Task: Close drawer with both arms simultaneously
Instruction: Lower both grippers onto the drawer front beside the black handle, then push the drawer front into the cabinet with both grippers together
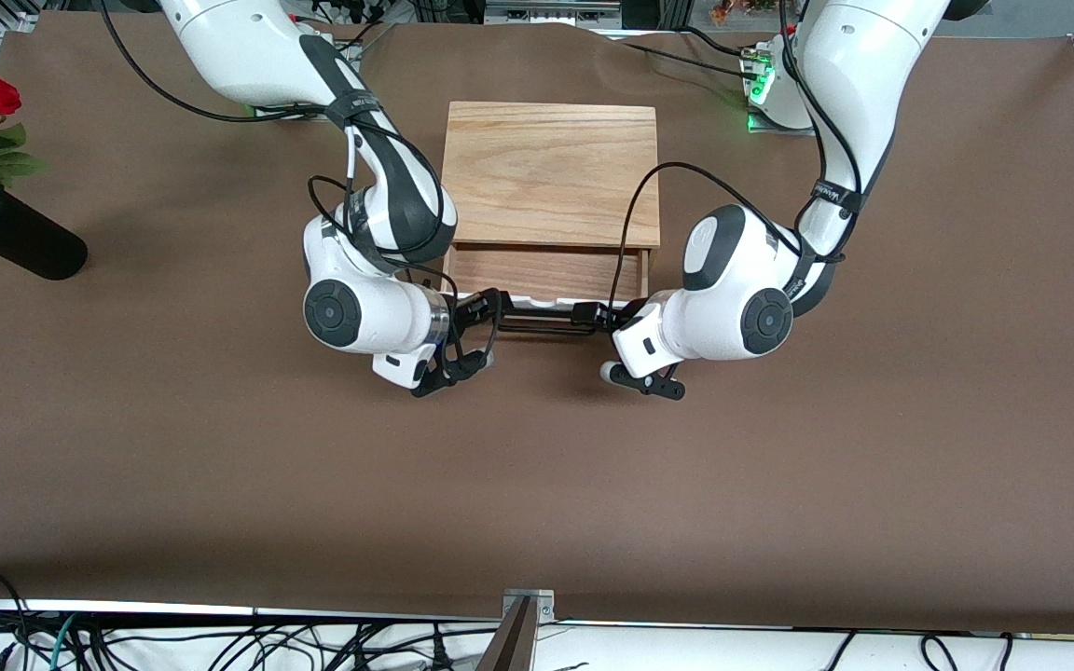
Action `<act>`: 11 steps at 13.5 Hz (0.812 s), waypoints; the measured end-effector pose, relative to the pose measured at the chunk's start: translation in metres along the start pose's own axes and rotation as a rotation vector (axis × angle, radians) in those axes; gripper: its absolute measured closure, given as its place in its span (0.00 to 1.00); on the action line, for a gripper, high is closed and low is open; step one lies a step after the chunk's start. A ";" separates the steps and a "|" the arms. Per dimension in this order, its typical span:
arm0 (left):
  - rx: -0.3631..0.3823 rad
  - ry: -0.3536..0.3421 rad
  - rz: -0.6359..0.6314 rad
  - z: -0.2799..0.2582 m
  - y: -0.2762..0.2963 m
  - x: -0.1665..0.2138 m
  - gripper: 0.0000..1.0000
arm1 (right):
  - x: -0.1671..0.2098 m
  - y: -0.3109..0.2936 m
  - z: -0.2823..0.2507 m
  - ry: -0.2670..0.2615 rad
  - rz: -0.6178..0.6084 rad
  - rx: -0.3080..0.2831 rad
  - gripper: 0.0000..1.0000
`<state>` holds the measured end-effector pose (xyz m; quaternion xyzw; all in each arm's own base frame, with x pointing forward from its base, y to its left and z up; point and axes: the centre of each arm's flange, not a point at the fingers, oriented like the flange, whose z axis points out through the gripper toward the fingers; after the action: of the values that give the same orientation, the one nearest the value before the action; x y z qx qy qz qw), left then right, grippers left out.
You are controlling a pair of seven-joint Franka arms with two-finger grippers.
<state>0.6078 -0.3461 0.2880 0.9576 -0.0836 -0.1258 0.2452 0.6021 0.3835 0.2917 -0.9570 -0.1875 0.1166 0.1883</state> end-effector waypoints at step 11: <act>-0.006 -0.246 -0.006 0.016 -0.001 -0.028 0.00 | -0.020 -0.027 0.022 -0.146 -0.038 0.001 0.00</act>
<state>0.5767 -0.3462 0.2796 0.9346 -0.1099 -0.2431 0.2354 0.5693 0.4061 0.2858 -0.9420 -0.2190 0.1827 0.1770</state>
